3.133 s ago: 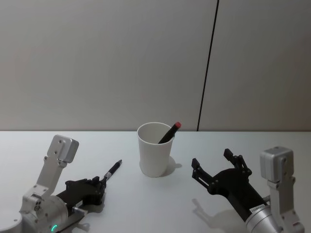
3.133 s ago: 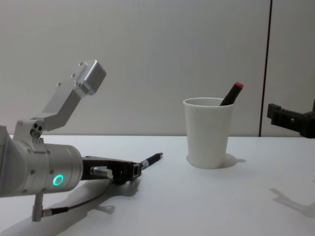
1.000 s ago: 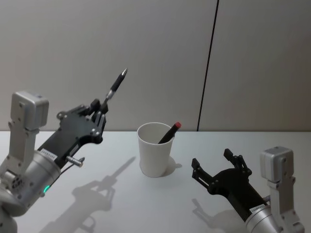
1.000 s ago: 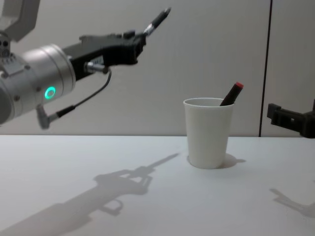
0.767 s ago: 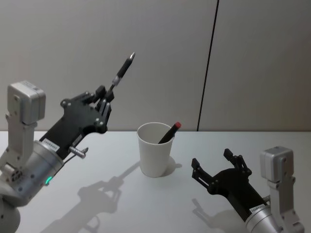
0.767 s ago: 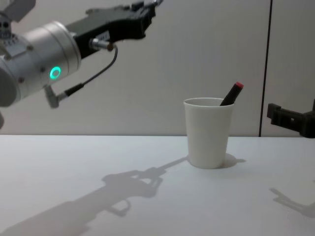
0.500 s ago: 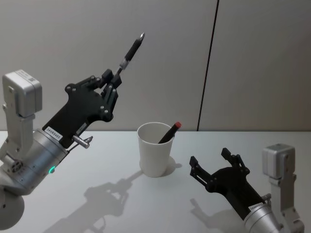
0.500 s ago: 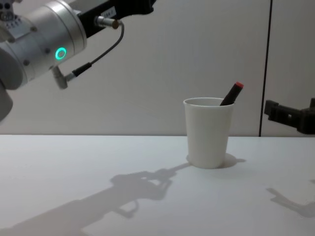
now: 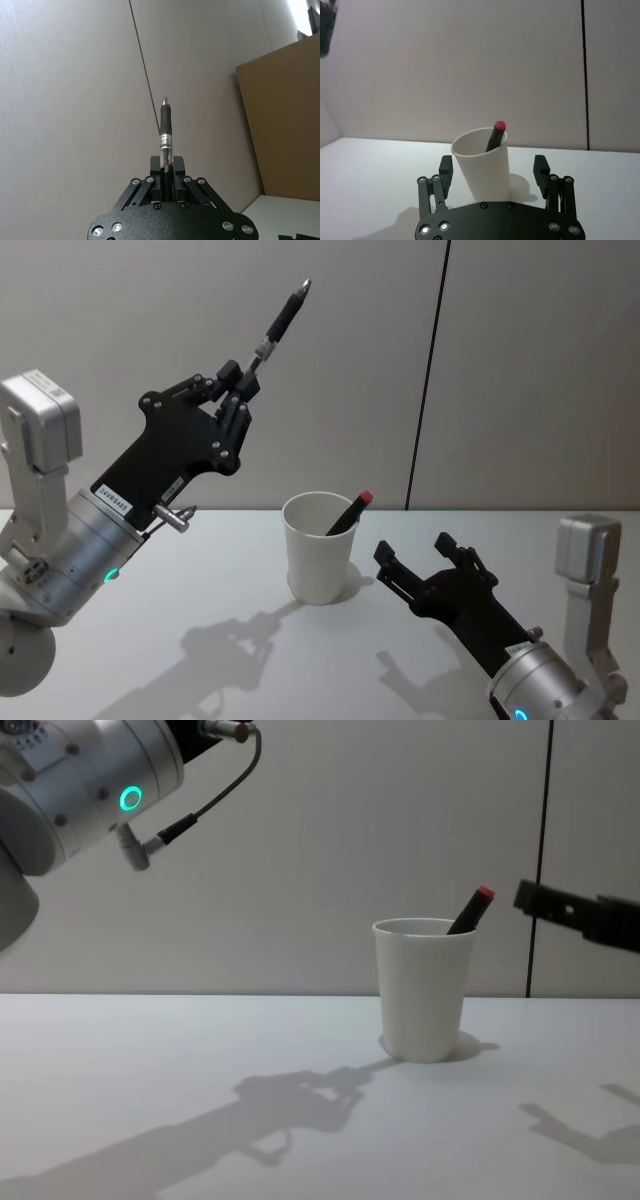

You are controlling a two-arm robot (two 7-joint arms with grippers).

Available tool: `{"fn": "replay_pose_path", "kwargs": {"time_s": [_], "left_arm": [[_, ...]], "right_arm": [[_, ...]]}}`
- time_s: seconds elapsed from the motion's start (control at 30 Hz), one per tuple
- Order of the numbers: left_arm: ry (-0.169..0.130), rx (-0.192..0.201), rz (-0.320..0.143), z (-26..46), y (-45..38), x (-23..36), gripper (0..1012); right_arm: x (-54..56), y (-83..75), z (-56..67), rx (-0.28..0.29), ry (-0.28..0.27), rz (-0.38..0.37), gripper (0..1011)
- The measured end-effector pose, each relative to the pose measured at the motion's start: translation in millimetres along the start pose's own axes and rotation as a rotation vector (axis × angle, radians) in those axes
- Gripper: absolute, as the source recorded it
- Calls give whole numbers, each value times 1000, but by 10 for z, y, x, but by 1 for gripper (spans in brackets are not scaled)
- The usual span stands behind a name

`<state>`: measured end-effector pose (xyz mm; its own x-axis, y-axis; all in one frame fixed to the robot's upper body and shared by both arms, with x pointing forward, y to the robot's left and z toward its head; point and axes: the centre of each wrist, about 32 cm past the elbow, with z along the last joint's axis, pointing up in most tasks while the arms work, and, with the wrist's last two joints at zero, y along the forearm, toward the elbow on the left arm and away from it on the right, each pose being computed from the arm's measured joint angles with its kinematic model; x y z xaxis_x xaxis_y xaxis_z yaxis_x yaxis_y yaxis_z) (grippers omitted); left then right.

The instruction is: Place the pen into the pen holder.

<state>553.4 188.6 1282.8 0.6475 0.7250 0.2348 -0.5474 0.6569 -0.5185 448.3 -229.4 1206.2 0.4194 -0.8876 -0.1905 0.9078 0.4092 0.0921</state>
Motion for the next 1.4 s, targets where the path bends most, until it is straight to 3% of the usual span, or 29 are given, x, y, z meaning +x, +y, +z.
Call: {"fn": "replay_pose_path", "kwargs": {"time_s": [0.6,1.0,1.4], "left_arm": [[-2,-22,-16,12,-32,8,157],[9,-16,-37,-16,15,1,157],[23,4,-46,-31,76,-49,157]], "right_arm": [[-63,103,180,51,264,128,1001],[-158,183,263,38,310,171,1001],[-307,335,458,29,435,252,1001]]}}
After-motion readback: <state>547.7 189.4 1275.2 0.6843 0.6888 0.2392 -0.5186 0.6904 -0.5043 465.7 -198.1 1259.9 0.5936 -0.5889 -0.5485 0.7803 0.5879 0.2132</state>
